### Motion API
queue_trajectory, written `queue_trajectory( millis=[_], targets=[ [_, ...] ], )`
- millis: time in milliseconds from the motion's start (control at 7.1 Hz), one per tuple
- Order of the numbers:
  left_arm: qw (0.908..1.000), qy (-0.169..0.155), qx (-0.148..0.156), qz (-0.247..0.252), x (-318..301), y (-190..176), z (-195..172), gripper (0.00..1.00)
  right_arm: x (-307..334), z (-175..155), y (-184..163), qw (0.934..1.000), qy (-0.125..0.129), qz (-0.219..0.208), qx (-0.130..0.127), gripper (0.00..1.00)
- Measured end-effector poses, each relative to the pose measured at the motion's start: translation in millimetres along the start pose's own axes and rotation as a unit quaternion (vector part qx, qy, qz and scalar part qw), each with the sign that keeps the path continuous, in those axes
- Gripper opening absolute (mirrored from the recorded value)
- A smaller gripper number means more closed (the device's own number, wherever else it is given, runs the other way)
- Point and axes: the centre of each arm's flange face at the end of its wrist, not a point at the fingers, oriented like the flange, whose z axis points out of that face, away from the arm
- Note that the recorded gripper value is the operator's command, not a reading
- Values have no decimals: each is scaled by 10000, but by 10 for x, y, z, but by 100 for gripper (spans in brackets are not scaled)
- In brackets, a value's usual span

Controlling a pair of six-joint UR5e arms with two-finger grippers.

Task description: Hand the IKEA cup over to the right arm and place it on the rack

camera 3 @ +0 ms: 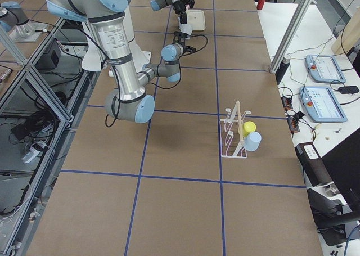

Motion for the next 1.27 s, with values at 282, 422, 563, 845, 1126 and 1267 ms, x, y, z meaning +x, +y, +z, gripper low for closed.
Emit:
queue_trajectory(
  millis=[282, 422, 563, 845, 1126, 1267],
  targets=[
    [10000, -17, -4, -6, -13, 38, 87, 0, -68, 34, -18, 10000, 50, -1, 44, 98],
    [10000, -29, -5, -8, -22, 43, 111, 0, -99, 46, -29, 10000, 40, -1, 59, 98],
    [10000, -37, -5, -6, -29, 45, 121, 0, -119, 53, -31, 10000, 28, 1, 63, 98],
    [10000, -73, 2, -2, -61, 38, 144, 0, -136, 56, -43, 10000, 17, 2, 76, 98],
    [9999, -125, 9, 15, -108, 30, 175, 0, -146, 64, -70, 9999, 8, 3, 101, 98],
    [9999, -151, 13, 26, -131, 25, 193, 0, -147, 66, -76, 9999, 7, 1, 107, 98]
  ],
)
